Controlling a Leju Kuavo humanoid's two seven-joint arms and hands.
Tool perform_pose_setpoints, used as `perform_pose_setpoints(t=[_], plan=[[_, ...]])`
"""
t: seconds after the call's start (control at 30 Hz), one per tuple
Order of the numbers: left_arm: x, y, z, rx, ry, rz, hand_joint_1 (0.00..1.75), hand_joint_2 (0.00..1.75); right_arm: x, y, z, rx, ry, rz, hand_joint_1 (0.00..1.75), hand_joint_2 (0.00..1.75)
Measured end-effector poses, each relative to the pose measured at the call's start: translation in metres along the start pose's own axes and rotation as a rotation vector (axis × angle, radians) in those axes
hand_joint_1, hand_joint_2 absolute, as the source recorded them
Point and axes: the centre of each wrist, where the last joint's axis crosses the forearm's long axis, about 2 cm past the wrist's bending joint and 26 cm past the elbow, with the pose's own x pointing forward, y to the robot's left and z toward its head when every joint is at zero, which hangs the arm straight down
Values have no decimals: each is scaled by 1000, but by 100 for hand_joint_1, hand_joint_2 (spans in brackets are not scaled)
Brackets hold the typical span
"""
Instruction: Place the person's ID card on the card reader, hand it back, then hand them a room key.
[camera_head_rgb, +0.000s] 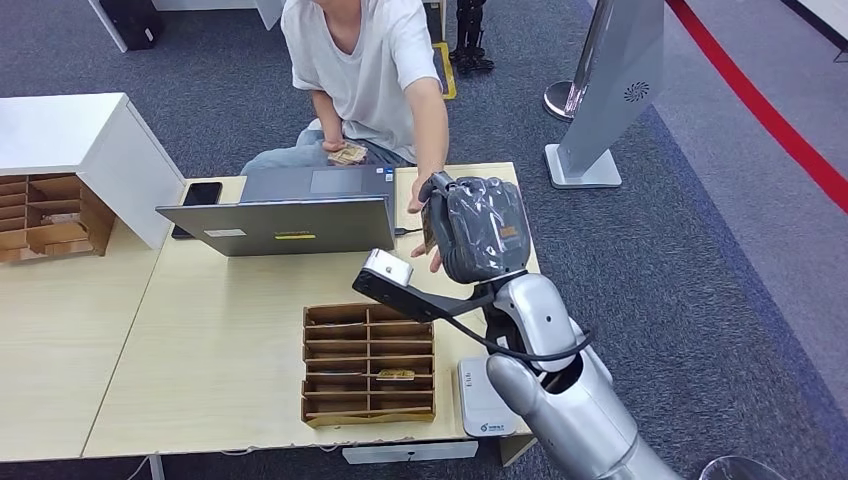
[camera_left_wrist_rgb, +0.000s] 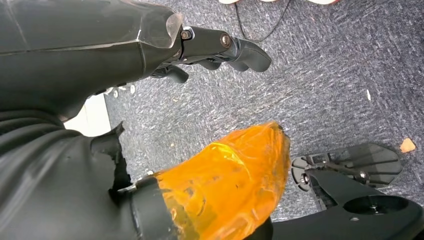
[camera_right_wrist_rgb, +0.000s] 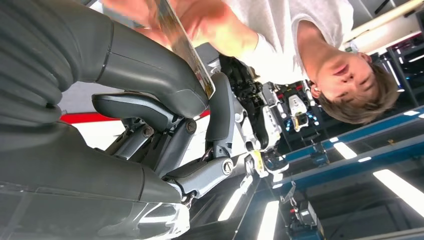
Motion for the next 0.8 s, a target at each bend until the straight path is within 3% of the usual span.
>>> perform_pose_setpoints(t=[0.4,0.43,0.53,0.57,0.73,0.8], plan=[[3,1,-1,-2,-4,-10,0,0,-6,7,-6,38,40,47,169,175],[4,1,-1,-3,-4,-11,0,0,-7,9,-7,48,45,54,158,175],[5,1,-1,-3,-1,-13,0,0,-9,14,-8,77,58,71,34,175],[5,1,-1,-3,0,-13,0,0,-10,16,-8,87,61,75,2,175],[5,1,-1,-4,-1,-14,0,0,-12,23,-6,117,74,85,0,175],[5,2,-1,-4,-3,-17,0,0,-13,24,-6,120,78,88,0,87]])
